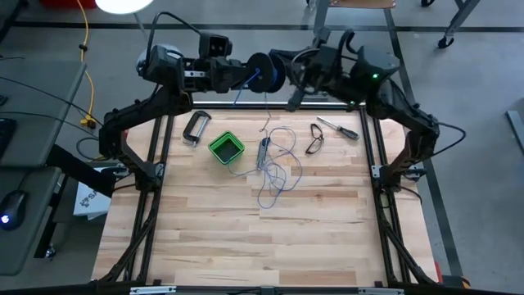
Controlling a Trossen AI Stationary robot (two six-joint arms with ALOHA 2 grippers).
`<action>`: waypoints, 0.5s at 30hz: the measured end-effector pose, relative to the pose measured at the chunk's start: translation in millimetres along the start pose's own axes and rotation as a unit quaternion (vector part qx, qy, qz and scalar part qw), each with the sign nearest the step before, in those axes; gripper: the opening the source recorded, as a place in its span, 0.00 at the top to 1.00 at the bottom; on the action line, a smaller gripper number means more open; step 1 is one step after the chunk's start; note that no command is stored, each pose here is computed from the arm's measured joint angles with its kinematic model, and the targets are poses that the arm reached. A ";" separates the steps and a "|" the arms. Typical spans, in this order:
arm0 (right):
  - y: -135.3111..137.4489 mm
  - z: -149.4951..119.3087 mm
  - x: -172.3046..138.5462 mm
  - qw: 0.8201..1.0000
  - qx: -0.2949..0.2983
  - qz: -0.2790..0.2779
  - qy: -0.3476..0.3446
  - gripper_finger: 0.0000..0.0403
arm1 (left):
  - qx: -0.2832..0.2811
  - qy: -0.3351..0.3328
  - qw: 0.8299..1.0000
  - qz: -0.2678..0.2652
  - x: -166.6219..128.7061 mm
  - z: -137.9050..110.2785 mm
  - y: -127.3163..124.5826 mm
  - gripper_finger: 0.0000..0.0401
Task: Coil cords
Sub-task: Coil the blue wire onto the spool
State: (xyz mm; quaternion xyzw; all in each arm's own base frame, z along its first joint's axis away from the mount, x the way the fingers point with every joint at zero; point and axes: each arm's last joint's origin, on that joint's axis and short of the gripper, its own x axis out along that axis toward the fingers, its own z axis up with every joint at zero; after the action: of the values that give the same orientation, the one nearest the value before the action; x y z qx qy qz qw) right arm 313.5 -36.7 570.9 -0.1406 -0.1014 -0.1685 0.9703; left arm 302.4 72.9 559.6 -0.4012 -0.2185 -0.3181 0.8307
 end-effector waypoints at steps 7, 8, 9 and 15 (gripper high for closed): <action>3.9 -4.3 1.1 0.997 0.062 0.039 0.012 1.00 | 0.014 -0.018 1.000 0.012 -3.6 6.2 3.5 1.00; 4.8 -5.2 2.9 0.997 0.070 0.043 0.009 1.00 | 0.013 -0.016 1.000 0.012 -3.4 5.9 4.4 1.00; 6.0 -6.3 5.1 0.996 0.078 0.049 0.006 1.00 | 0.009 -0.013 1.000 0.012 -3.2 5.5 4.9 1.00; 13.9 -10.1 14.5 0.985 0.132 0.108 -0.016 1.00 | -0.002 0.006 1.000 0.011 -1.1 1.5 13.5 1.00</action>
State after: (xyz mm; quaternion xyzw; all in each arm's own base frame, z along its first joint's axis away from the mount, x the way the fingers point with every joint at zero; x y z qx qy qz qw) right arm 333.3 -31.6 561.7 -0.0237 -0.1228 -0.0459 0.9911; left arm 311.0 80.9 552.7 -0.4034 -0.2087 -0.3116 0.8347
